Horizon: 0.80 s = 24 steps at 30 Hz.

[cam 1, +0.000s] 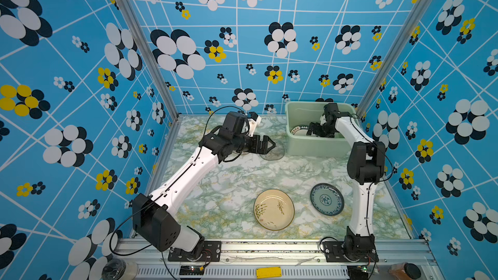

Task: Place the plates into the plastic bin on the countertop
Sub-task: Place the plate in the plastic bin.

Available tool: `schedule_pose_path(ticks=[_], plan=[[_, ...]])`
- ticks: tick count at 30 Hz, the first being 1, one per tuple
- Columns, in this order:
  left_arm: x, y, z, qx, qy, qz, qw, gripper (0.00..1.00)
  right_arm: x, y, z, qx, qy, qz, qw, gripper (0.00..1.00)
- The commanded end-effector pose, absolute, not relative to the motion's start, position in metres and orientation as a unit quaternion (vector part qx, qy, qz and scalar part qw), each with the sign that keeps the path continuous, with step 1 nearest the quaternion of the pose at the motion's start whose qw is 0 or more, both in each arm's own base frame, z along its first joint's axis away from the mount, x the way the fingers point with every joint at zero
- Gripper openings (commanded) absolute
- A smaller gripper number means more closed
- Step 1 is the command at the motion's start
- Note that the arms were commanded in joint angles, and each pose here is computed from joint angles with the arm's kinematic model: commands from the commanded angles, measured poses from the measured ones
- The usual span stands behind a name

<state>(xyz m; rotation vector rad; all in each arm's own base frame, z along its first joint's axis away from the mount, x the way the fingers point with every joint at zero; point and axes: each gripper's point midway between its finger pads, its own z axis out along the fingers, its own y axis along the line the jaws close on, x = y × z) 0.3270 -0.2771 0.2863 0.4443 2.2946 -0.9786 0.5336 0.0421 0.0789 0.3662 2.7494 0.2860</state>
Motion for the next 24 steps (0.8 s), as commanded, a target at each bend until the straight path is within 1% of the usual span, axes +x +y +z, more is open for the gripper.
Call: schedule_pose_path(ticks=[1, 5, 6, 10, 16, 19, 24], plan=[[0.33, -0.276, 0.304, 0.179, 0.855, -0.365, 0.322, 0.99, 0.531, 0.03, 0.121, 0.125, 0.968, 0.073, 0.205, 0.99], [0.331, -0.274, 0.31, 0.179, 0.852, -0.362, 0.335, 0.99, 0.531, 0.026, 0.139, 0.123, 0.965, 0.061, 0.222, 0.99], [0.331, -0.274, 0.311, 0.179, 0.851, -0.361, 0.338, 0.99, 0.53, 0.026, 0.16, 0.122, 0.961, 0.065, 0.24, 0.99], [0.331, -0.271, 0.319, 0.179, 0.846, -0.358, 0.352, 0.99, 0.529, 0.028, 0.184, 0.118, 0.955, 0.074, 0.26, 0.99], [0.321, -0.255, 0.333, 0.171, 0.841, -0.343, 0.381, 0.99, 0.521, 0.037, 0.251, 0.119, 0.931, 0.107, 0.328, 0.99], [0.309, -0.244, 0.339, 0.164, 0.84, -0.338, 0.392, 0.99, 0.508, 0.043, 0.292, 0.125, 0.914, 0.135, 0.363, 0.99], [0.282, -0.226, 0.348, 0.152, 0.836, -0.341, 0.402, 0.99, 0.473, 0.056, 0.332, 0.15, 0.888, 0.198, 0.386, 0.99]])
